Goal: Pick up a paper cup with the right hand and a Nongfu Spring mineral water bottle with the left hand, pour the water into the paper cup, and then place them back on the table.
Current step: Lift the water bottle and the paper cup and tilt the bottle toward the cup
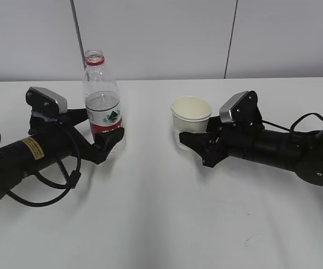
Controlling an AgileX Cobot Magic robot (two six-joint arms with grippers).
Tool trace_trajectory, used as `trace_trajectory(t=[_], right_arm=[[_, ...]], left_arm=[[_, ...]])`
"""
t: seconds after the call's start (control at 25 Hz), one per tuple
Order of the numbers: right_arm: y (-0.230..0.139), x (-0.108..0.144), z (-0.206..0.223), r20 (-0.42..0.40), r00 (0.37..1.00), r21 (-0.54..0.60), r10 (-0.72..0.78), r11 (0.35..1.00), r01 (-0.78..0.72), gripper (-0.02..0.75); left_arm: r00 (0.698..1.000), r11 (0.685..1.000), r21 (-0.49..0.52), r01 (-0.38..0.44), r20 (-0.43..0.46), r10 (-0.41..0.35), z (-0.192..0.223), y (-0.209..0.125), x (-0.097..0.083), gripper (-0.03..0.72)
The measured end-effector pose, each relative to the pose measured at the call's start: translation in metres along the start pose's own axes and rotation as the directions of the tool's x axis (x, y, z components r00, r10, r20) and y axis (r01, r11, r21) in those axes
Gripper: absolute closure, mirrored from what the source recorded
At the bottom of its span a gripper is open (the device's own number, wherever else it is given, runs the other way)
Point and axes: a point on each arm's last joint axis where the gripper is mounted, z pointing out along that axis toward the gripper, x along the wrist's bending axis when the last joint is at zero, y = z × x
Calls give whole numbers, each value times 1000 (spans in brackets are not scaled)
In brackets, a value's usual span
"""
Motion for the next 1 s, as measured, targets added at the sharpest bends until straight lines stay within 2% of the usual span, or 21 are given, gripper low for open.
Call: trace_trajectory(t=[0.32, 0.64, 0.84, 1.0], right_arm=[[2, 1, 0, -7, 1000, -23, 0, 1000, 0, 288], [6, 2, 0, -26, 1000, -65, -5, 998, 3, 289], [7, 3, 0, -33, 999, -74, -7, 997, 5, 289], [7, 3, 0, -34, 999, -75, -8, 997, 5, 289]], left_arm=[[1000, 1000, 18, 9, 5, -9, 10, -13, 4, 23], [1000, 1000, -3, -1, 5, 1, 15, -9, 6, 46], [1000, 1000, -12, 2, 11, -1, 20, -6, -1, 99], [1000, 999, -35, -9, 28, 10, 27, 0, -6, 109]])
